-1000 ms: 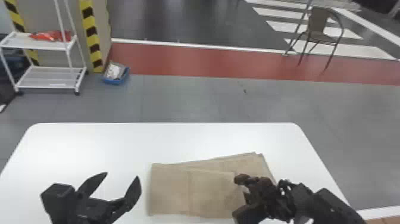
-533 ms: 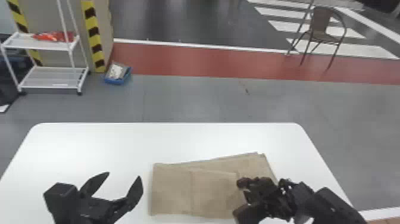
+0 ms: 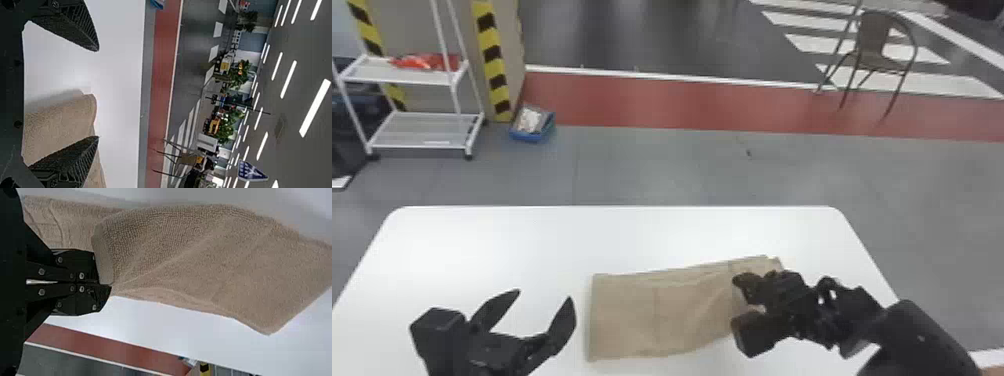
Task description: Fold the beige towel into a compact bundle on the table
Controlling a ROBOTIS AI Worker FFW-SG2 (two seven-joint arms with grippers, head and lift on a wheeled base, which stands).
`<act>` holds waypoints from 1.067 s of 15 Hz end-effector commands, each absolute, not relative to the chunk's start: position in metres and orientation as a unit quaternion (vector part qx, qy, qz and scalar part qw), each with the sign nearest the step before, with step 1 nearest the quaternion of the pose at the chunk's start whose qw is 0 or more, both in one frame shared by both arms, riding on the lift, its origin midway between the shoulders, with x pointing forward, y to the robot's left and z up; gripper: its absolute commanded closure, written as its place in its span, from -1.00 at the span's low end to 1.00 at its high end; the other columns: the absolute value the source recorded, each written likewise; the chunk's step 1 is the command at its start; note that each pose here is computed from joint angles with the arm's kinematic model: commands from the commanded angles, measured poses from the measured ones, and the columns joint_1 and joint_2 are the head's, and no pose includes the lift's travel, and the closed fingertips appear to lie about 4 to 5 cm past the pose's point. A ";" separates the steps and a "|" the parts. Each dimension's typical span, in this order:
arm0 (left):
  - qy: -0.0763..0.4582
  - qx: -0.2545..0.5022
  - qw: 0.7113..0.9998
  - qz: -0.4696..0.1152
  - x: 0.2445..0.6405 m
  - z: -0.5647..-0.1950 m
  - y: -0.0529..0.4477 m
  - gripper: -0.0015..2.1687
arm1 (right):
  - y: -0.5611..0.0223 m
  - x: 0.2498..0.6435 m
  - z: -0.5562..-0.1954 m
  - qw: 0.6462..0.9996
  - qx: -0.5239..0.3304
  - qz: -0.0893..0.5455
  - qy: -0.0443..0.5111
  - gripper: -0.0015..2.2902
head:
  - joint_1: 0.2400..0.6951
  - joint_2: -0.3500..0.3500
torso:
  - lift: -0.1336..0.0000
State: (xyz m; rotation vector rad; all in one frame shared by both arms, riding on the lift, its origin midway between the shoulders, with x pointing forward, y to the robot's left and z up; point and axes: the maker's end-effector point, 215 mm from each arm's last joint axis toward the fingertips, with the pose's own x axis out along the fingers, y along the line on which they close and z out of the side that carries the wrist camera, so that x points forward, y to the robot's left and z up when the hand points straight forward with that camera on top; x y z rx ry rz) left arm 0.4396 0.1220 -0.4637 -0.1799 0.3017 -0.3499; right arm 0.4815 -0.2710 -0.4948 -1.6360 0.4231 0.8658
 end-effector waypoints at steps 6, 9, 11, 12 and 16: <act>0.152 -0.091 0.968 -0.176 0.436 -0.467 0.122 -0.92 | -0.274 0.491 -0.509 0.600 -0.686 0.363 0.193 0.50 | 1.00 -0.55 | 1.00; 0.145 -0.091 0.969 -0.175 0.433 -0.464 0.123 -0.92 | -0.250 0.516 -0.436 0.650 -0.674 0.326 0.129 0.50 | 1.00 -0.52 | 1.00; 0.147 -0.091 0.970 -0.173 0.430 -0.466 0.125 -0.92 | -0.255 0.524 -0.404 0.670 -0.668 0.305 0.108 0.50 | 1.00 -0.47 | 1.00; 0.145 -0.091 0.970 -0.173 0.430 -0.465 0.126 -0.92 | -0.265 0.523 -0.406 0.664 -0.674 0.301 0.115 0.50 | 1.00 -0.43 | 1.00; 0.147 -0.094 0.969 -0.176 0.427 -0.467 0.123 -0.92 | -0.285 0.498 -0.485 0.627 -0.684 0.331 0.172 0.50 | 1.00 -0.48 | 1.00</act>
